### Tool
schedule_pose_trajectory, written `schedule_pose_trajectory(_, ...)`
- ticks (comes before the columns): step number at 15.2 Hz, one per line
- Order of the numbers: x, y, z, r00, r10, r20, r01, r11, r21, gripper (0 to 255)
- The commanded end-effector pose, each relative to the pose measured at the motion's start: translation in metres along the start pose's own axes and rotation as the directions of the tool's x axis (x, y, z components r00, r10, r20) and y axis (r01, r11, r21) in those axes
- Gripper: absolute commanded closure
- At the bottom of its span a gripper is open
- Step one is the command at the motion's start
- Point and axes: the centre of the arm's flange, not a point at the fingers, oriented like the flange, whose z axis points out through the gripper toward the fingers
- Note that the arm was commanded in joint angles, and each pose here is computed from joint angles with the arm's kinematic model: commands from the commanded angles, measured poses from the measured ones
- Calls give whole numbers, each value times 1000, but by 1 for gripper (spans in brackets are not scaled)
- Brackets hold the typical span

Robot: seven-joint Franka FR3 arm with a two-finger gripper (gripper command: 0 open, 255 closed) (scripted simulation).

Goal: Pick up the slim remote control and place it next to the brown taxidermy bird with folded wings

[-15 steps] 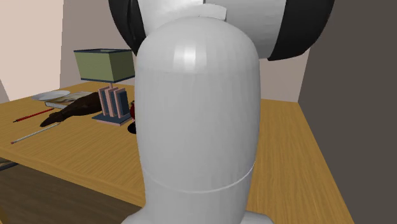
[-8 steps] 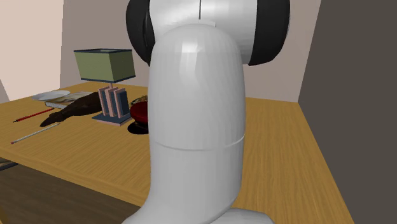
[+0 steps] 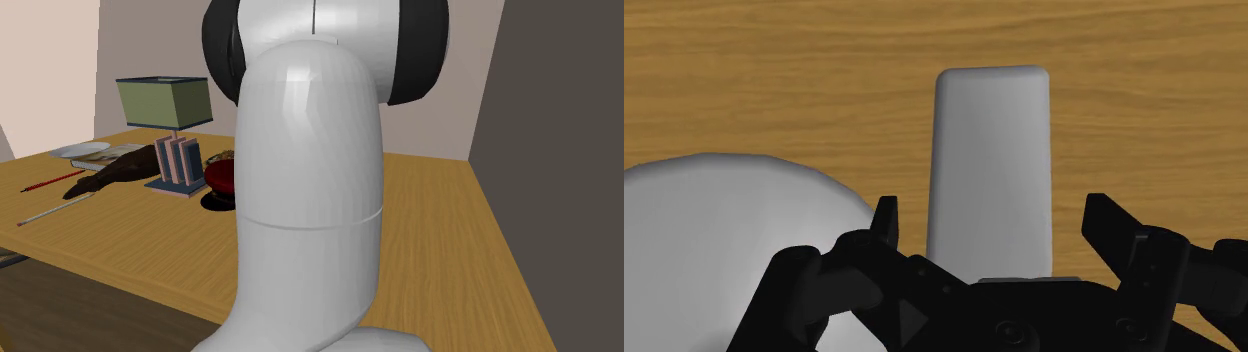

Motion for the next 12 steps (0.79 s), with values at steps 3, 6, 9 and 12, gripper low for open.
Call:
schedule_pose_trajectory(3, 1, 0, 4, 1000, 0, 2, 0, 1000, 6, 0)
schedule_pose_trajectory(6, 1, 0, 4, 1000, 0, 2, 0, 1000, 6, 255)
schedule_pose_trajectory(9, 1, 1, 5, 1000, 0, 2, 0, 1000, 6, 255)
schedule_pose_trajectory(12, 1, 0, 4, 1000, 0, 2, 0, 1000, 6, 255)
